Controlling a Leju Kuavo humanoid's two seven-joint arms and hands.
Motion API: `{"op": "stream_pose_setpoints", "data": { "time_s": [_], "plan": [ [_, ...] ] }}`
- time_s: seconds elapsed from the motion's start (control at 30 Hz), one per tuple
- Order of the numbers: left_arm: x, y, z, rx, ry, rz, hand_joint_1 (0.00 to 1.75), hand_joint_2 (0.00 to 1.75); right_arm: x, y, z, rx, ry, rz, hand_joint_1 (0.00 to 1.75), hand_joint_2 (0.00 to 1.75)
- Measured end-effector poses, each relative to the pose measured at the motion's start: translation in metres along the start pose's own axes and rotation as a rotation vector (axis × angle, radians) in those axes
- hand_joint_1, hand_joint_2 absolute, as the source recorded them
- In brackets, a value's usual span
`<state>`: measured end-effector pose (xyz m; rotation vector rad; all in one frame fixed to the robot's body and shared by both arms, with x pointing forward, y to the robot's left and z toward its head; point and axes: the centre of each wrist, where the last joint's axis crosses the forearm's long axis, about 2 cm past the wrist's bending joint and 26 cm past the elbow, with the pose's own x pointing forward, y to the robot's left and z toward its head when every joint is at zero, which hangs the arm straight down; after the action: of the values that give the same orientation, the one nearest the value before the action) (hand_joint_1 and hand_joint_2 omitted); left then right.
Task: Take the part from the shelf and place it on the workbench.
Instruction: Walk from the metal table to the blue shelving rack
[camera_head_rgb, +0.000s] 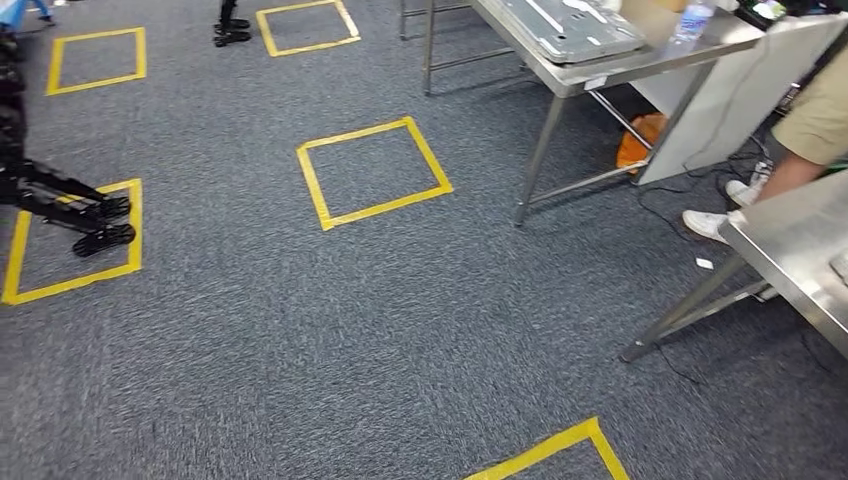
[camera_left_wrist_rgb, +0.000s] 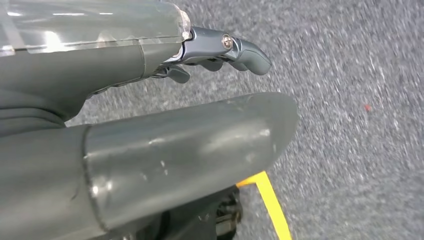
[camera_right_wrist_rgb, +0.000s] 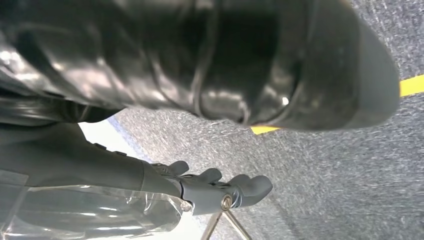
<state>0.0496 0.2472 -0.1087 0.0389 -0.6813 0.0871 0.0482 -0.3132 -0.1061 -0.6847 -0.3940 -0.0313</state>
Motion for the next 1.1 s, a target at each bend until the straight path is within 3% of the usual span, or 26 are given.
{"op": "stream_pose_setpoints", "data": {
  "time_s": [1.1],
  "plan": [
    [-0.0012, 0.0008, 0.0007, 0.010, 0.008, 0.003, 0.00, 0.00, 0.0013, 0.0040, 0.0026, 0.016, -0.015, 0.012, 0.00, 0.00]
  ]
}}
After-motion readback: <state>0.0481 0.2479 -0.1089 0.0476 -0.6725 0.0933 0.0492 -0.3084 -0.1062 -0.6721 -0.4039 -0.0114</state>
